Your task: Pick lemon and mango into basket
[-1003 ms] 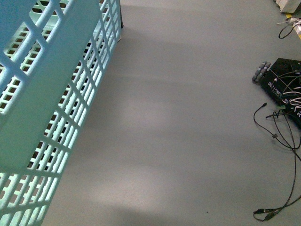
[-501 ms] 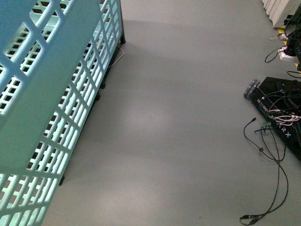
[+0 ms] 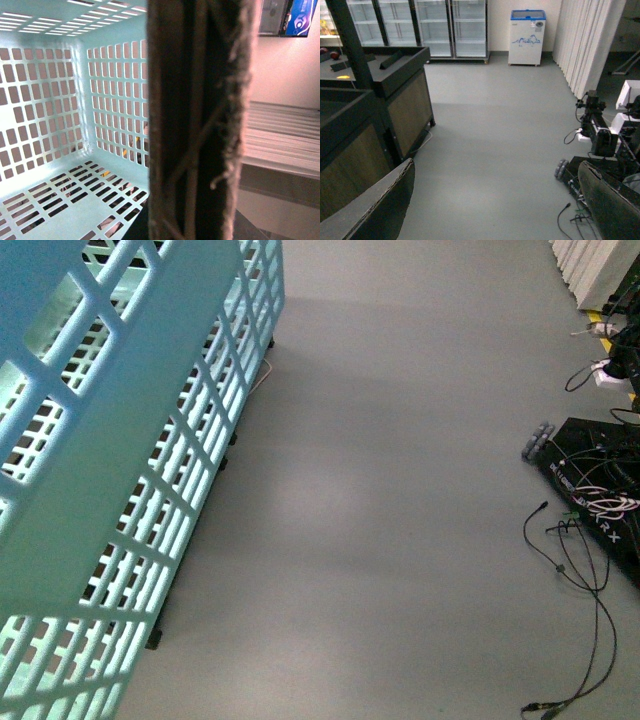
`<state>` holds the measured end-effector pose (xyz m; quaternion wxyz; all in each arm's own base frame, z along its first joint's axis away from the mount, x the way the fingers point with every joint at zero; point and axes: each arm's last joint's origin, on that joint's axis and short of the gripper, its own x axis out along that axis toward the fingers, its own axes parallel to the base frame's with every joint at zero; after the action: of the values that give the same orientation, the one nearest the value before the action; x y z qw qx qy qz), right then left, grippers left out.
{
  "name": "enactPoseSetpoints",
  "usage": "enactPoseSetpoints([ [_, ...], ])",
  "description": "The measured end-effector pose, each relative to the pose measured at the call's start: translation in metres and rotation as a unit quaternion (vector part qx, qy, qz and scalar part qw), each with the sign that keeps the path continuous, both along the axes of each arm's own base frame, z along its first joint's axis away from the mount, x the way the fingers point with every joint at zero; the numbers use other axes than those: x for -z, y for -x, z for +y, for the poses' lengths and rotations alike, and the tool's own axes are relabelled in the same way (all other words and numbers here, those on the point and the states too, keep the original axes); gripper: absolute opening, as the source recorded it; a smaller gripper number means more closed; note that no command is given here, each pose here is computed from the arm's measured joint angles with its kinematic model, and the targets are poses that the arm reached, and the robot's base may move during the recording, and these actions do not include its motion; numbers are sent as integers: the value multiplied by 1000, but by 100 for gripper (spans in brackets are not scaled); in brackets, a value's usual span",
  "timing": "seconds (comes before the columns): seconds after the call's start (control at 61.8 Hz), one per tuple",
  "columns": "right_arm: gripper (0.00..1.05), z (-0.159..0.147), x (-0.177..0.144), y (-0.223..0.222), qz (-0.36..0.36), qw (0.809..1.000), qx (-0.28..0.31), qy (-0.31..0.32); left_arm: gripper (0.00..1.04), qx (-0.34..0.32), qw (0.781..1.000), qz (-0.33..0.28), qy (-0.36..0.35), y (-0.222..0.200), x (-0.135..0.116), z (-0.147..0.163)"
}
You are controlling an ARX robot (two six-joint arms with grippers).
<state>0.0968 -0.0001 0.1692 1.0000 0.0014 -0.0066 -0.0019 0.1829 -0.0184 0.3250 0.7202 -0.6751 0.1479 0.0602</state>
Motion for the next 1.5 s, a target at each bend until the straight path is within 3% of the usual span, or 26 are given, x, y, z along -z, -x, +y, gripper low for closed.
enactPoseSetpoints([
  [1.504,96,0,0,0,0,1000,-1,0,5,1,1000,-1,-1,0,-1,0],
])
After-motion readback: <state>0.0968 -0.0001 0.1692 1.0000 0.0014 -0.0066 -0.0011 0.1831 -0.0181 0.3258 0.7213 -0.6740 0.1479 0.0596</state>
